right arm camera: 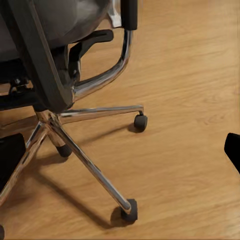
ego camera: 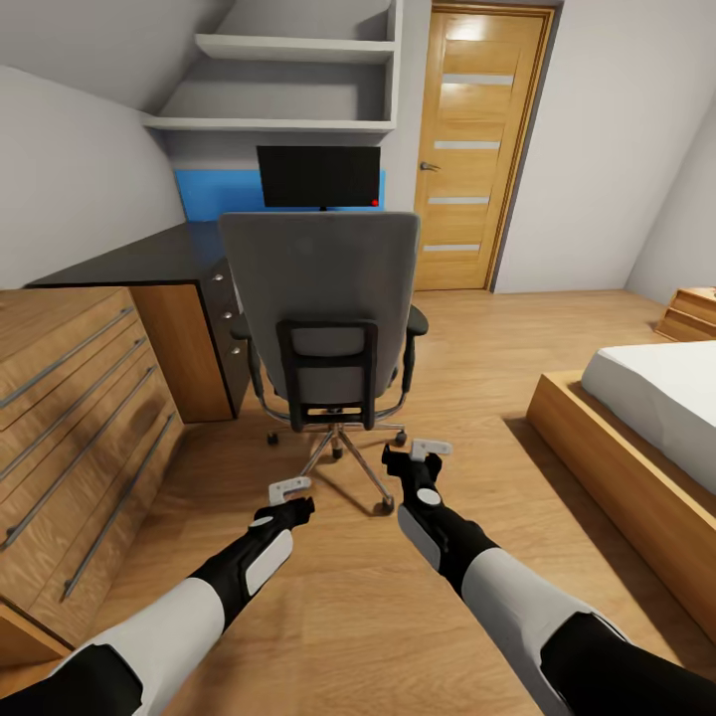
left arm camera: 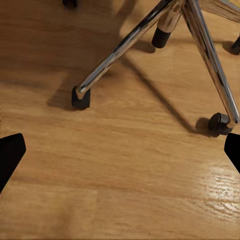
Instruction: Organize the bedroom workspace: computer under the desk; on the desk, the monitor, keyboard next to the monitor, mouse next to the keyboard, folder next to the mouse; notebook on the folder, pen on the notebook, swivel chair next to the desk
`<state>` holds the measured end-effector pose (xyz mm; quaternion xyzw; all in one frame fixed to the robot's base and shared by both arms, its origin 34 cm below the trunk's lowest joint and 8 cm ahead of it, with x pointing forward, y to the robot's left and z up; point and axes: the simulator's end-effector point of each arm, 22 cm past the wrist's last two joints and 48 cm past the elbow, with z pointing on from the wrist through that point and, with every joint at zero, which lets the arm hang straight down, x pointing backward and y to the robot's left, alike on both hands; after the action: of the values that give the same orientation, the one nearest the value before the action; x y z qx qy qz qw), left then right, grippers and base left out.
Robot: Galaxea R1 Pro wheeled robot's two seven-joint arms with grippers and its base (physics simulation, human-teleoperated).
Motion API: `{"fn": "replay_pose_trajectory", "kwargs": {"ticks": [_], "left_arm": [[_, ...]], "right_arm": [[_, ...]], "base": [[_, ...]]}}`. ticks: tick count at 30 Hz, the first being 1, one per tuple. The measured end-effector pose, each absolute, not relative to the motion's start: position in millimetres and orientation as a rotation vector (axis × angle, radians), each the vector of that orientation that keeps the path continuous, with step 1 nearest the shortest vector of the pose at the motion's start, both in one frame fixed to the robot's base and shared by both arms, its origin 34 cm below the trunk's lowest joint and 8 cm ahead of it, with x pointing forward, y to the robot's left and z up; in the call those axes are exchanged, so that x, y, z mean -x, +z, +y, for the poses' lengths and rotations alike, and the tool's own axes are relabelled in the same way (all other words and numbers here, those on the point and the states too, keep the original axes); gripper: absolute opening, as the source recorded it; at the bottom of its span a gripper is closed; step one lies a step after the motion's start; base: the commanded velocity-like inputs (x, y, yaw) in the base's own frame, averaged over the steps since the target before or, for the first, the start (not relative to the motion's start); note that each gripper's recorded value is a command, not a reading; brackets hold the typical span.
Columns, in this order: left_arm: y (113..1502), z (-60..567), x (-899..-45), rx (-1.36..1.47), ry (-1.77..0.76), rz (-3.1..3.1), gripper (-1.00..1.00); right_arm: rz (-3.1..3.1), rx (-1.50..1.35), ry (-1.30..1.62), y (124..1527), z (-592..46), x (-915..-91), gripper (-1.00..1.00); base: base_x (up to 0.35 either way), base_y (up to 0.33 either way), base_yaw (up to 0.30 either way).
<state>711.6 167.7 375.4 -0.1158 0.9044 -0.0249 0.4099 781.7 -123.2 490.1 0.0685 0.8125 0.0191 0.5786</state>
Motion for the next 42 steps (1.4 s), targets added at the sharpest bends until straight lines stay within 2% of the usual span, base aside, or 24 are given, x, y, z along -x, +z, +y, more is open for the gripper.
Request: {"fn": "replay_pose_trajectory", "kwargs": {"ticks": [13, 20, 26, 42], "left_arm": [[375.4, 180.8, -713.0, 0.294, -0.040, 2.269, 1.00], [388.0, 170.0, -721.0, 0.274, -0.055, 2.213, 1.00], [451.7, 145.6, -754.9, 0.249, -0.169, 2.125, 1.00], [433.6, 132.4, -743.4, 0.200, -0.160, 2.196, 1.00]], "right_arm": [[1.897, -0.157, 0.062, 487.2, -114.0, -776.7, 1.00], [1.889, -0.069, 0.029, 481.4, -108.7, -770.1, 1.00], [1.881, -0.035, 0.014, 481.0, -107.5, -768.7, 1.00], [1.886, -0.034, 0.004, 476.5, -110.9, -765.8, 1.00]], "base": [[0.111, 0.000, 0.207], [0.026, 0.000, 0.020], [0.003, 0.000, 0.002], [0.025, 0.000, 0.000]]}}
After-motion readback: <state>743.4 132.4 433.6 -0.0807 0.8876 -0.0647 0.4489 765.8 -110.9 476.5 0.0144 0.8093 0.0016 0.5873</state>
